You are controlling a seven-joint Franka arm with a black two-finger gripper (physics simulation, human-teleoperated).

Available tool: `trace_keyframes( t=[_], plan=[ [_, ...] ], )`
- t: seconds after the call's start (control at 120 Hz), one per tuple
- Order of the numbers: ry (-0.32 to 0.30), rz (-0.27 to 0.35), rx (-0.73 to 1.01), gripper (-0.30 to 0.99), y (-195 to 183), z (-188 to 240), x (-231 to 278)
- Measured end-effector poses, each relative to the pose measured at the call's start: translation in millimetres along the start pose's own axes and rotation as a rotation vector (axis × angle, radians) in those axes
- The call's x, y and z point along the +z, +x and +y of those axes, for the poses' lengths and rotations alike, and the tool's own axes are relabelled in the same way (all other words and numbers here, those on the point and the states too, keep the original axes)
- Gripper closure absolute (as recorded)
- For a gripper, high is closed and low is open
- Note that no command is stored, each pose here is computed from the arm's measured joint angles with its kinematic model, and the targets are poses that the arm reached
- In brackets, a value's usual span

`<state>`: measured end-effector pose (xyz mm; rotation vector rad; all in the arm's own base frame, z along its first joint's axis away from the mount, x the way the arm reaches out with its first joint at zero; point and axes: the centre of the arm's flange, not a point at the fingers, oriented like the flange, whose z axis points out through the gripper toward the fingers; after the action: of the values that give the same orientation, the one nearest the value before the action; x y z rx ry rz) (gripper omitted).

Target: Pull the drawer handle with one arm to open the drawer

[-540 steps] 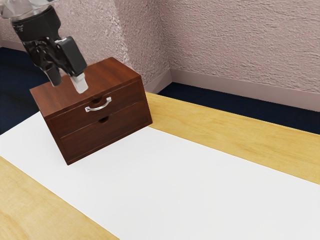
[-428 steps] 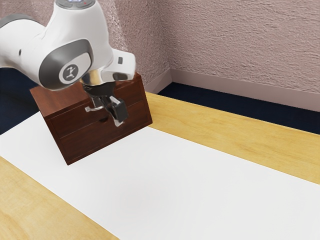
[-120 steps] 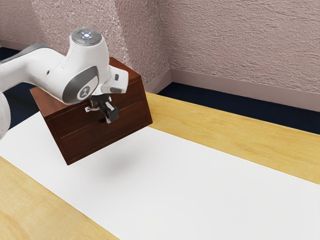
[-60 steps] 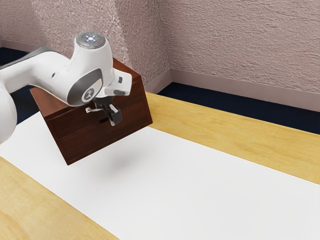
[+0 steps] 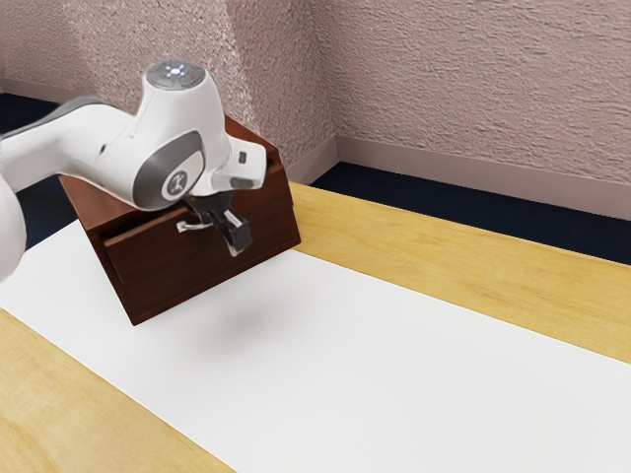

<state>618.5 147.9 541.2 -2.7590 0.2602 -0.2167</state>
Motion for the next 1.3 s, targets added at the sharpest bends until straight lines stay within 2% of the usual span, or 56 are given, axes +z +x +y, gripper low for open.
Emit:
trace_keyframes(
  t=[0.392, 0.708, 0.808, 0.917, 1.3],
  plan=[
    [-0.041, 0.0, 0.027, 0.14, -10, 28, -13],
    [-0.056, 0.017, 0.058, 0.17, -16, 53, -31],
    [-0.067, 0.015, 0.067, 0.13, -20, 62, -32],
    [-0.072, 0.021, 0.077, 0.17, -24, 70, -38],
    [-0.089, 0.033, 0.09, 0.17, -29, 86, -48]
  ],
)
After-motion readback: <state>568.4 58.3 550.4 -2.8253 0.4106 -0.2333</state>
